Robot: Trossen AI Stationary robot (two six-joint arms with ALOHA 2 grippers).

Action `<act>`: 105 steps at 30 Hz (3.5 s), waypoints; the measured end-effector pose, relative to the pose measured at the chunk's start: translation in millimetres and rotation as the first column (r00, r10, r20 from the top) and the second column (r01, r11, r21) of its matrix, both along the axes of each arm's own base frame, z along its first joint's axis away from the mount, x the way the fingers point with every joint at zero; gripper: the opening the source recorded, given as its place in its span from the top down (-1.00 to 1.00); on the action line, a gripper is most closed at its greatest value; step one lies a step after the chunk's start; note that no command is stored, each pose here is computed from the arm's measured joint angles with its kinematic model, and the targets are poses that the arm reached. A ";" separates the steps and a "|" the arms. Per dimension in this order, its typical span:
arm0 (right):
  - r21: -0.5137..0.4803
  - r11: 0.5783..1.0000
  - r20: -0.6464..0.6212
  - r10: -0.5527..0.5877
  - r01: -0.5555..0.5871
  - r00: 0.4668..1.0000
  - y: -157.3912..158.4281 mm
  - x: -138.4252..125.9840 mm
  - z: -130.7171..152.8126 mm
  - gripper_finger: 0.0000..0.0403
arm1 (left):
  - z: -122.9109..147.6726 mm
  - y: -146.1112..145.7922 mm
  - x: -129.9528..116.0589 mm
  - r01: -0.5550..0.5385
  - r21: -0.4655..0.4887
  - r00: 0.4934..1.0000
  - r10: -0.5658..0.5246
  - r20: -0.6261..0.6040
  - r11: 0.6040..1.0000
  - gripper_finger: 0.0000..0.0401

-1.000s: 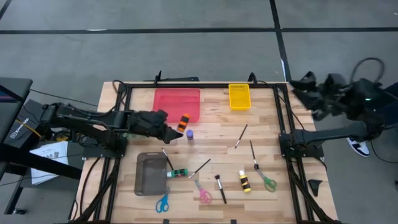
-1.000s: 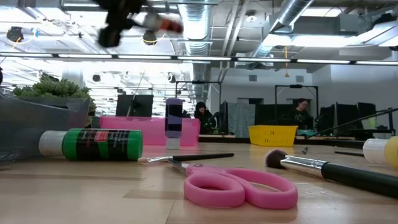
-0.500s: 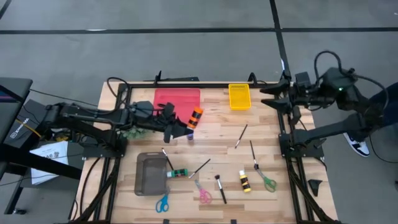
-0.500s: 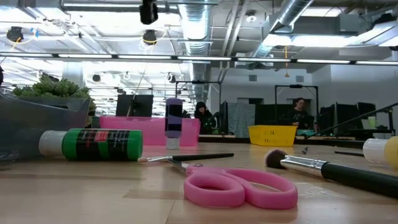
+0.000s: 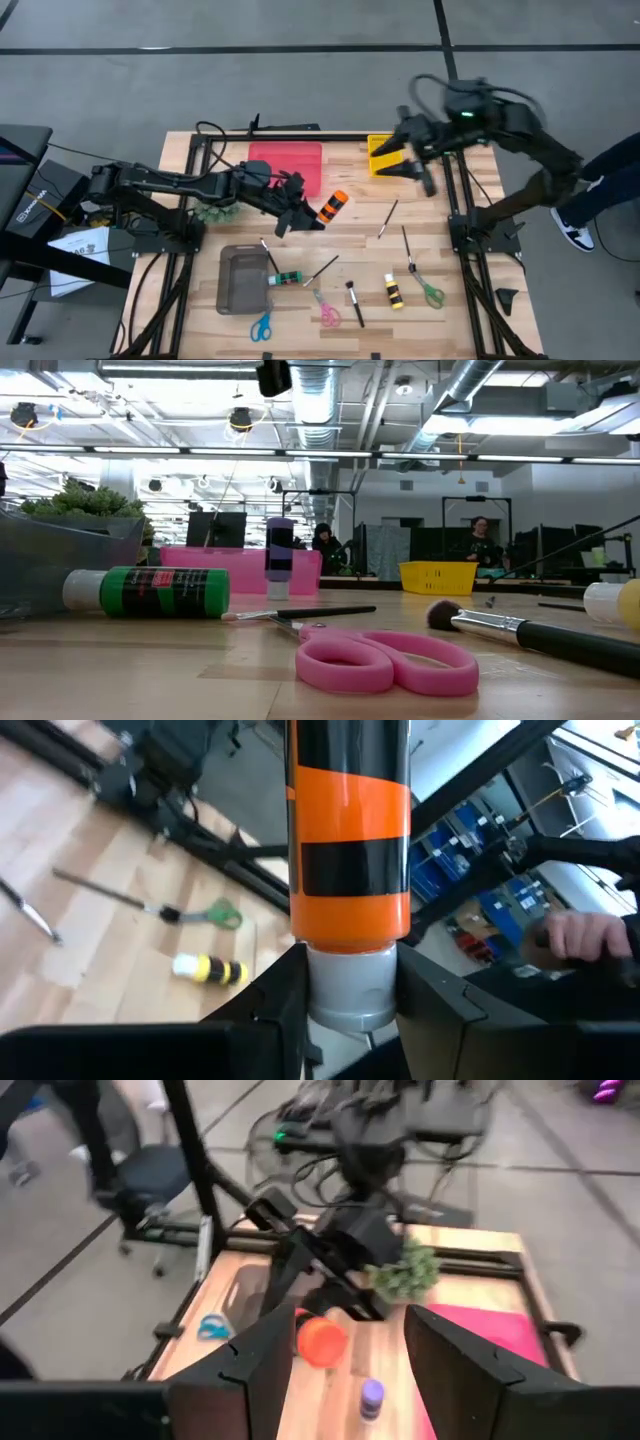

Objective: Pick & Place Paint Supplies
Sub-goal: Put the orange paint bottle into the yellow bin

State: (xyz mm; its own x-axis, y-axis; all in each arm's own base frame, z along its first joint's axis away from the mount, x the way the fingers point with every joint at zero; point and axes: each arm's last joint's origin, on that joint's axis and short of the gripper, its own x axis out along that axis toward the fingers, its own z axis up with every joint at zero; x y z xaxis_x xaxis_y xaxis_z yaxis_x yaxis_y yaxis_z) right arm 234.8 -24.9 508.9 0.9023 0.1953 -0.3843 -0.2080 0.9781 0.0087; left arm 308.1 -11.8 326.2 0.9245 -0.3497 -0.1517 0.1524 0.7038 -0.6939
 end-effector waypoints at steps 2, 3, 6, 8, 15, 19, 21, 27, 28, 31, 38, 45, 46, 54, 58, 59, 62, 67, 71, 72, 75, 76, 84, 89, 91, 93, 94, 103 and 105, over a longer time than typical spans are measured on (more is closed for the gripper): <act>0.017 0.999 -0.053 0.040 -0.039 0.998 -3.6 14.6 -3.7 0.08 | 5.6 -1.7 1.8 0.012 0.023 1.000 -0.013 0.026 1.000 0.45; 0.024 0.998 -0.069 0.057 -0.055 0.996 -5.3 19.3 -3.7 0.08 | 7.7 -2.2 1.8 0.016 0.028 0.999 -0.017 0.034 0.999 0.45; 0.009 0.996 -0.119 0.093 -0.092 0.989 -7.8 27.0 -1.9 0.08 | 13.7 -2.3 2.0 0.018 0.029 0.999 -0.020 0.043 0.999 0.45; -0.023 0.992 -0.146 0.116 -0.121 0.982 -7.9 32.8 -0.6 0.08 | 18.4 -2.0 0.3 0.016 0.026 1.000 -0.016 0.022 1.000 0.45; -0.120 0.959 -0.224 0.226 -0.257 0.948 3.5 57.3 -15.2 0.08 | 21.9 11.9 1.1 -0.071 -0.127 0.994 0.060 -0.091 0.989 0.45; -0.204 0.936 -0.320 0.213 -0.287 0.923 10.4 69.4 -29.8 0.08 | 17.7 20.7 -0.1 -0.149 -0.240 0.976 0.105 -0.190 0.959 0.45; -0.228 0.927 -0.319 0.217 -0.297 0.923 14.1 75.2 -32.3 0.08 | 14.7 22.2 -1.0 -0.179 -0.276 0.964 0.113 -0.239 0.944 0.45; -0.368 0.876 -0.349 0.181 -0.312 0.920 18.9 86.1 -39.8 0.08 | 3.9 22.0 4.3 -0.240 -0.392 0.931 0.096 -0.352 0.888 0.45; -0.391 0.863 -0.346 0.184 -0.319 0.920 20.3 90.1 -41.4 0.08 | 3.3 21.7 4.7 -0.238 -0.413 0.928 0.082 -0.362 0.879 0.45; -0.425 0.836 -0.381 0.183 -0.347 0.906 25.0 97.3 -49.1 0.08 | 3.1 20.9 5.6 -0.237 -0.464 0.925 0.052 -0.377 0.854 0.44; -0.448 0.804 -0.457 0.169 -0.390 0.873 34.4 111.7 -66.6 0.08 | 10.8 19.3 4.5 -0.186 -0.536 0.939 -0.011 -0.342 0.824 0.44; -0.439 0.811 -0.490 0.144 -0.386 0.860 38.6 124.0 -78.4 0.08 | 15.6 15.5 2.6 -0.114 -0.574 0.943 -0.093 -0.318 0.811 0.43; -0.432 0.816 -0.495 0.141 -0.384 0.857 39.6 124.2 -79.3 0.08 | 14.8 15.3 2.6 -0.113 -0.576 0.941 -0.099 -0.323 0.809 0.43; -0.399 0.847 -0.492 0.126 -0.351 0.862 43.6 129.6 -82.9 0.08 | 14.1 13.5 2.0 -0.083 -0.581 0.935 -0.139 -0.327 0.810 0.43; -0.393 0.852 -0.487 0.127 -0.347 0.864 47.9 130.4 -83.0 0.08 | 14.2 13.9 1.9 -0.078 -0.579 0.935 -0.142 -0.325 0.812 0.43; -0.395 0.850 -0.484 0.130 -0.348 0.865 49.2 130.7 -82.9 0.08 | 14.1 14.0 1.9 -0.078 -0.578 0.935 -0.142 -0.325 0.812 0.43; -0.406 0.843 -0.466 0.141 -0.353 0.873 52.4 132.4 -82.1 0.08 | 14.5 13.9 1.6 -0.075 -0.578 0.935 -0.144 -0.323 0.812 0.43; -0.410 0.841 -0.460 0.144 -0.353 0.876 53.0 133.2 -81.8 0.07 | 14.5 14.5 1.7 -0.093 -0.573 0.938 -0.122 -0.325 0.814 0.43; -0.417 0.837 -0.454 0.145 -0.354 0.879 54.9 133.6 -81.5 0.07 | 14.3 15.8 1.5 -0.110 -0.569 0.939 -0.103 -0.329 0.815 0.43; -0.419 0.837 -0.454 0.142 -0.352 0.879 55.0 133.6 -81.5 0.07 | 14.3 16.0 1.6 -0.113 -0.569 0.939 -0.099 -0.329 0.815 0.43; -0.420 0.837 -0.455 0.141 -0.351 0.880 54.7 133.6 -81.5 0.07 | 14.1 16.6 1.9 -0.127 -0.565 0.940 -0.082 -0.330 0.815 0.43; -0.420 0.837 -0.455 0.140 -0.351 0.879 54.6 133.6 -81.6 0.07 | 14.1 16.8 1.9 -0.130 -0.564 0.940 -0.079 -0.330 0.815 0.43; -0.420 0.832 -0.464 0.147 -0.363 0.874 54.8 133.0 -82.3 0.07 | 14.1 17.0 2.5 -0.125 -0.566 0.942 -0.082 -0.327 0.815 0.43; -0.412 0.836 -0.471 0.144 -0.361 0.870 55.0 132.2 -82.6 0.13 | 14.3 17.0 3.1 -0.124 -0.567 0.944 -0.080 -0.321 0.814 0.42; -0.412 0.836 -0.473 0.143 -0.361 0.870 54.8 132.0 -82.6 0.21 | 14.5 16.9 3.1 -0.123 -0.567 0.944 -0.081 -0.321 0.814 0.41; -0.414 0.836 -0.475 0.139 -0.360 0.869 54.8 131.8 -82.7 0.29 | 14.4 16.9 3.1 -0.123 -0.567 0.944 -0.080 -0.321 0.814 0.40; -0.416 0.836 -0.476 0.136 -0.359 0.869 54.7 131.8 -82.8 0.33 | 14.4 16.9 3.1 -0.123 -0.567 0.944 -0.080 -0.320 0.815 0.40; -0.417 0.860 -0.501 0.054 -0.296 0.864 51.9 124.1 -80.3 0.36 | 13.5 14.9 2.7 -0.017 -0.476 0.953 -0.129 -0.273 0.879 0.26; -0.411 0.871 -0.493 0.035 -0.268 0.869 50.4 118.2 -75.2 0.36 | 13.8 11.4 2.2 0.031 -0.447 0.954 -0.160 -0.255 0.894 0.21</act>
